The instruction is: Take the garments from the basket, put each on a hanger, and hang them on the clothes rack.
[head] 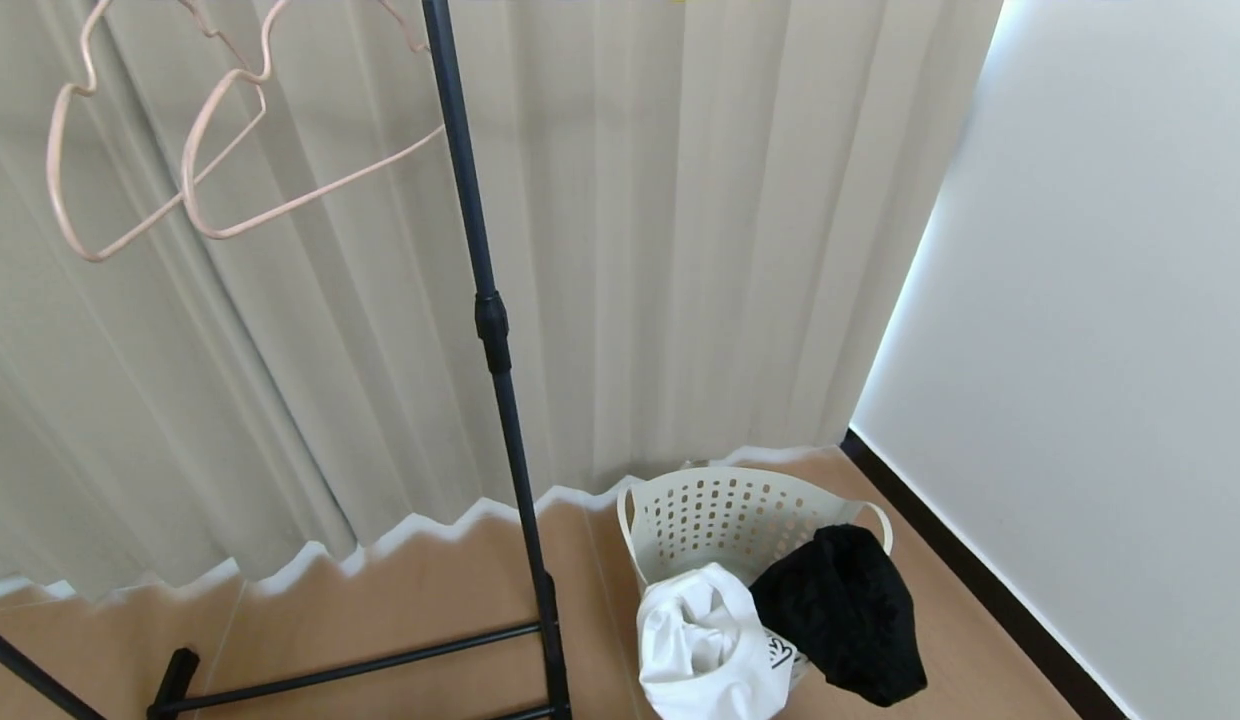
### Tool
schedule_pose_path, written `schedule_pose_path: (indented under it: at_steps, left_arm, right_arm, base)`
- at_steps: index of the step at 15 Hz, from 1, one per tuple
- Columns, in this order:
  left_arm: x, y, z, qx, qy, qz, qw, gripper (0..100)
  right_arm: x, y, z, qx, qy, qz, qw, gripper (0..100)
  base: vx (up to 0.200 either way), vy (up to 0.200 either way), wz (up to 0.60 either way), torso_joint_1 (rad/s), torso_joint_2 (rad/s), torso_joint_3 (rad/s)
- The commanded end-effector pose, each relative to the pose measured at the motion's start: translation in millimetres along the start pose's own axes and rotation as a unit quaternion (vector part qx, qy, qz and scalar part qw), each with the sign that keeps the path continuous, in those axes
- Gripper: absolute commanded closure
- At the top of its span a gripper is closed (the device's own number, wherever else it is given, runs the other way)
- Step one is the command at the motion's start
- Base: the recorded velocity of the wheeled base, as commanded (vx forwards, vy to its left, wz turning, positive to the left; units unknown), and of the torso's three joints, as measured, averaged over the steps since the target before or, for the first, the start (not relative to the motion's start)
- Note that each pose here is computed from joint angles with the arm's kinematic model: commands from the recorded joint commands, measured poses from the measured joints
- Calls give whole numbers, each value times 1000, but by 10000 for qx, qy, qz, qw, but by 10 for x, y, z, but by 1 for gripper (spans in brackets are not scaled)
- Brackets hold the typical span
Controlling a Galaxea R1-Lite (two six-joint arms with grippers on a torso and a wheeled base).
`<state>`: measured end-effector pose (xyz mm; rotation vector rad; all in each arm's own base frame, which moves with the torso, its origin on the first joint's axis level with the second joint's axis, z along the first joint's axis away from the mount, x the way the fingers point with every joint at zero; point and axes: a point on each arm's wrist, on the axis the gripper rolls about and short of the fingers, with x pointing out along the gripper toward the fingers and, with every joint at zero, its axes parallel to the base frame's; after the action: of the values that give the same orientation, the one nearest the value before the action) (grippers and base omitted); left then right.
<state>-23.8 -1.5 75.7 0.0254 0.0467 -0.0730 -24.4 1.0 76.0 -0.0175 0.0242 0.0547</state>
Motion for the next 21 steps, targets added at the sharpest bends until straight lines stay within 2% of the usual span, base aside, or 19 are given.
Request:
schedule_pose_path:
  at_steps: [1, 7, 21]
  left_arm:
    - [0, 0, 0, 3, 0, 1, 10000, 0]
    - [0, 0, 0, -5, 0, 1, 10000, 0]
    - [-2, 0, 4, -12, -8, 1, 10000, 0]
  right_arm:
    - [1, 0, 0, -1, 7, 4, 10000, 0]
    - [1, 0, 0, -1, 7, 4, 10000, 0]
    - [1, 0, 0, -1, 7, 4, 10000, 0]
  base:
    - [0, 0, -600, -2, 2, 7]
    - [0, 0, 0, 0, 0, -17]
    - [0, 0, 0, 4, 3, -191]
